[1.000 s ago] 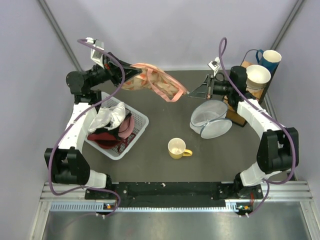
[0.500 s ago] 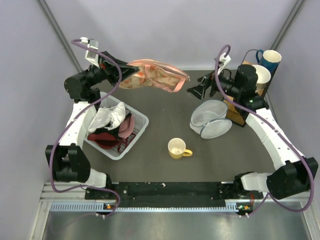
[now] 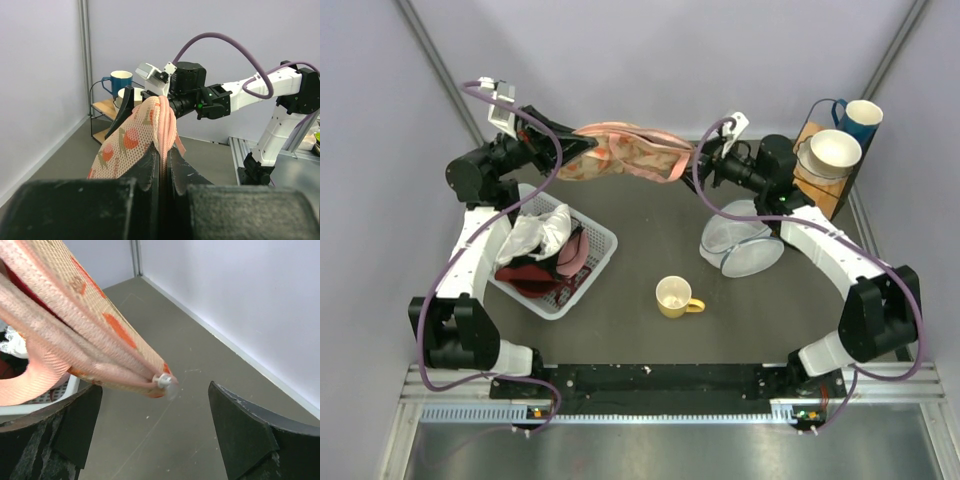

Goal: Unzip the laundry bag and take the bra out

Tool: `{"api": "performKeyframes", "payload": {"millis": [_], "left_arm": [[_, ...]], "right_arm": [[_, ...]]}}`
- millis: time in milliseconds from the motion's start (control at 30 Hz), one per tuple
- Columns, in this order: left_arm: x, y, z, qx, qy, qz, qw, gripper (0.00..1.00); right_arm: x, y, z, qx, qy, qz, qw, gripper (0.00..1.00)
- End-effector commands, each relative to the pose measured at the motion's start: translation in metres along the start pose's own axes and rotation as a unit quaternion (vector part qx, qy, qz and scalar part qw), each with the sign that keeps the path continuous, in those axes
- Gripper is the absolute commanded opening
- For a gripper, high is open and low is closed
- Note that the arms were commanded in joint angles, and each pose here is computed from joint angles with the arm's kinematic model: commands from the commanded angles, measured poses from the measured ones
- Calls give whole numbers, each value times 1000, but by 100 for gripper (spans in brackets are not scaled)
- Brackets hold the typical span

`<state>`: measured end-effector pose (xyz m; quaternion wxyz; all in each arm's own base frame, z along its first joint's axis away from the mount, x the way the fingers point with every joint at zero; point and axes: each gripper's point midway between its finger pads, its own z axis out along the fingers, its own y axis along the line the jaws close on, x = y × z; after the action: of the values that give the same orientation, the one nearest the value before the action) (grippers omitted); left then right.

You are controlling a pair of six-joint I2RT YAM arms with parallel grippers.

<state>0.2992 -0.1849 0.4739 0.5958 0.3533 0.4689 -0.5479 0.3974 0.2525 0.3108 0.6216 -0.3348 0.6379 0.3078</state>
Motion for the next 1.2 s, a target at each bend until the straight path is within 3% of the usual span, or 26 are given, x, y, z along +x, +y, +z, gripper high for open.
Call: {"api": "performKeyframes", "payload": {"millis": [0,33,100,167,700,1000,1100,1133,1167], "left_arm": [[-16,-21,0,12,-15,43,999,0],[-15,-21,1,13,-12,40,999,0],[-14,-19,0,12,-12,42,999,0],[-13,-15,0,8,-13,38,999,0],[12,6,-4,-10,2,4,1000,0],[80,27,4,-31,37,-48,998,0],[103,35,25,-49,25,-61,997,0],[117,40,29,-67,21,-70,995,0],[128,47,41,-93,7,-79,993,0]], "right_arm": [[-62,6,10,-29,-104,-51,993,83],[-63,10,10,-43,-104,-52,992,76],[-65,15,8,-53,-106,-56,991,47],[-73,20,1,-58,-116,-64,990,0],[-50,11,-38,6,-23,-123,992,0],[-25,-27,-36,71,-6,-87,994,0],[-11,-42,-36,97,18,-56,994,16],[-8,-45,-37,103,23,-49,993,42],[-5,-50,-37,114,27,-33,993,50]]}}
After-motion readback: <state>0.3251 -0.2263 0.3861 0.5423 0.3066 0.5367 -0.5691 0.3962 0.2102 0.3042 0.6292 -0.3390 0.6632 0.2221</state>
